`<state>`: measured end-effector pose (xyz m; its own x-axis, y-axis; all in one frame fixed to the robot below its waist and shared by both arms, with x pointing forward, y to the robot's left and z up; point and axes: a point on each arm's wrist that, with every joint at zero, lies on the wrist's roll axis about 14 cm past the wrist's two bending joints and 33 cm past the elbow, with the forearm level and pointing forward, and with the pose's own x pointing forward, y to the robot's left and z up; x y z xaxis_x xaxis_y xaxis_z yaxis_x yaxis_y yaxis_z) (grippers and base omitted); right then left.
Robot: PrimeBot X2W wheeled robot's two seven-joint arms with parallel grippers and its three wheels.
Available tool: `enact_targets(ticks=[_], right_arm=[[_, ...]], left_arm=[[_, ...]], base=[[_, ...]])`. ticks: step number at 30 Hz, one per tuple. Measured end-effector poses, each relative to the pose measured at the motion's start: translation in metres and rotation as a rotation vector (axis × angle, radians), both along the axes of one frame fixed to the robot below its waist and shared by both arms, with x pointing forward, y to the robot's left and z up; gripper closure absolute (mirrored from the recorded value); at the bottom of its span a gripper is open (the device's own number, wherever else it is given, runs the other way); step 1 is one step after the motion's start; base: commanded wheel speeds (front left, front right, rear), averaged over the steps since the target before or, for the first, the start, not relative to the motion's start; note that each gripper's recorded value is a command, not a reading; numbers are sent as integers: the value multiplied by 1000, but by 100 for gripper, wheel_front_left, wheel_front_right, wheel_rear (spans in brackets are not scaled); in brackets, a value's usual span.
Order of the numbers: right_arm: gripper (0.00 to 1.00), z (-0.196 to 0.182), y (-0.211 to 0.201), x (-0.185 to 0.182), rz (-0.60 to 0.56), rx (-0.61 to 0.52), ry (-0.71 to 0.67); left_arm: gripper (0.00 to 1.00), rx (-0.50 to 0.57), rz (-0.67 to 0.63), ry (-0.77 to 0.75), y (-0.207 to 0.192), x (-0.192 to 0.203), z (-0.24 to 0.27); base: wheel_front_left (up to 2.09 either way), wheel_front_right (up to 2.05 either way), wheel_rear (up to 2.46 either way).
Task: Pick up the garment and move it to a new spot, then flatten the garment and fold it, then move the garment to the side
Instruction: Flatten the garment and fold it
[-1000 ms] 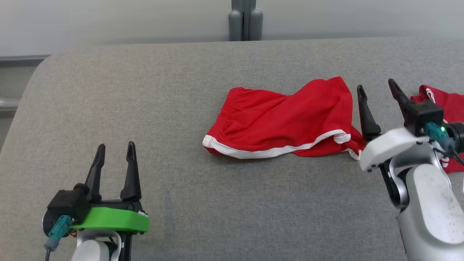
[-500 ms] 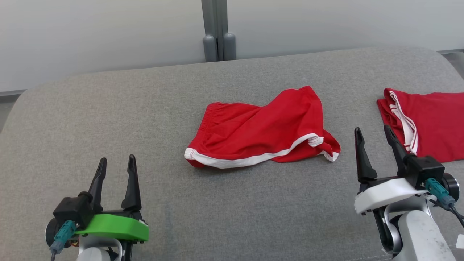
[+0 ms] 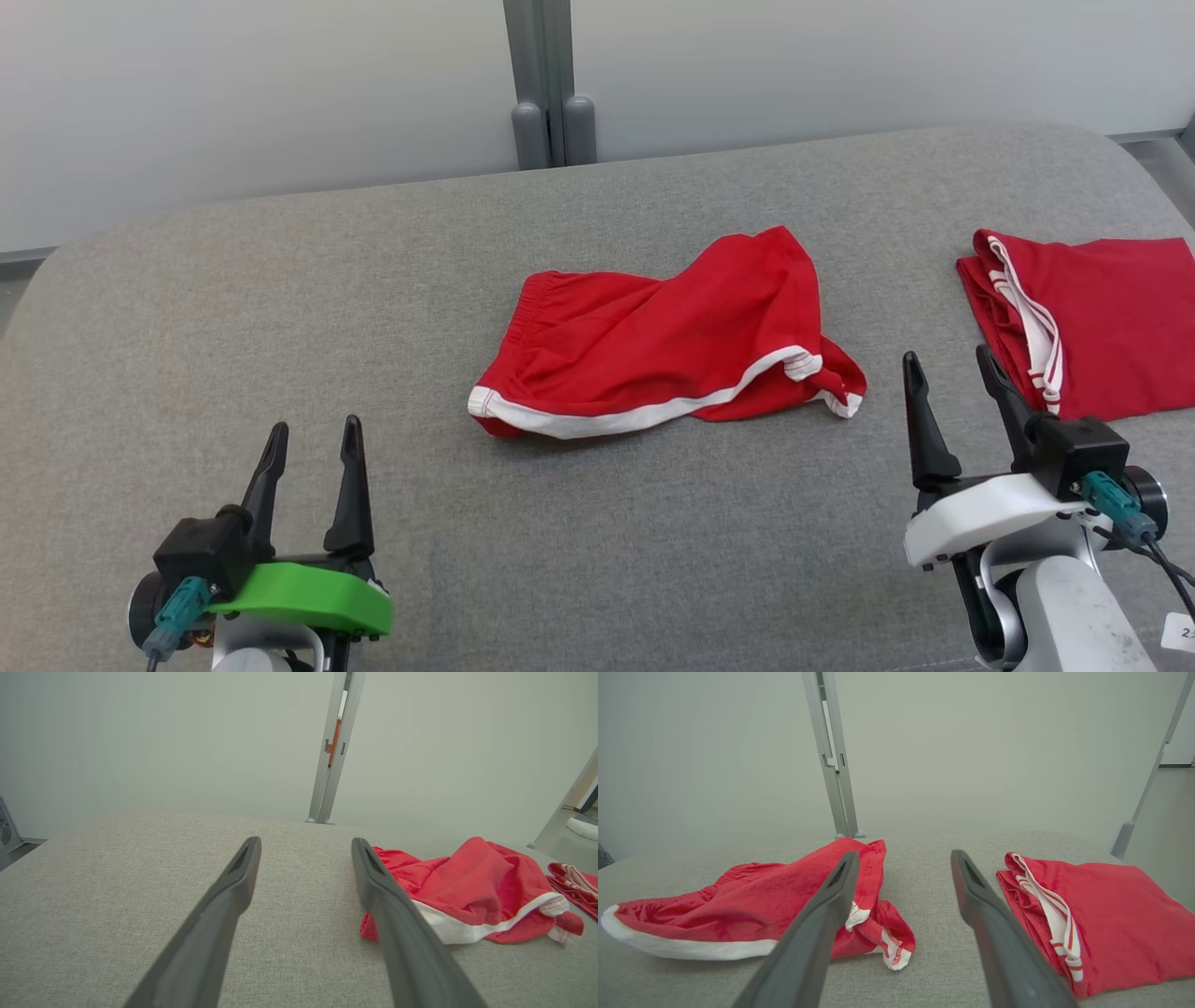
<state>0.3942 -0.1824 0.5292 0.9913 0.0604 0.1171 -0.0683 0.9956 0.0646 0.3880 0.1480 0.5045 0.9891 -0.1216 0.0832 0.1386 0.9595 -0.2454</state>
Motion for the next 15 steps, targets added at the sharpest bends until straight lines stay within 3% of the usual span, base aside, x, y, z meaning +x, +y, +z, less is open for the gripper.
enact_targets(ticks=[15], right_arm=[[0,-6,8,7,18,7,28]], left_arm=[[0,14,-58,7,-18,-2,-2]], base=[[0,0,0]])
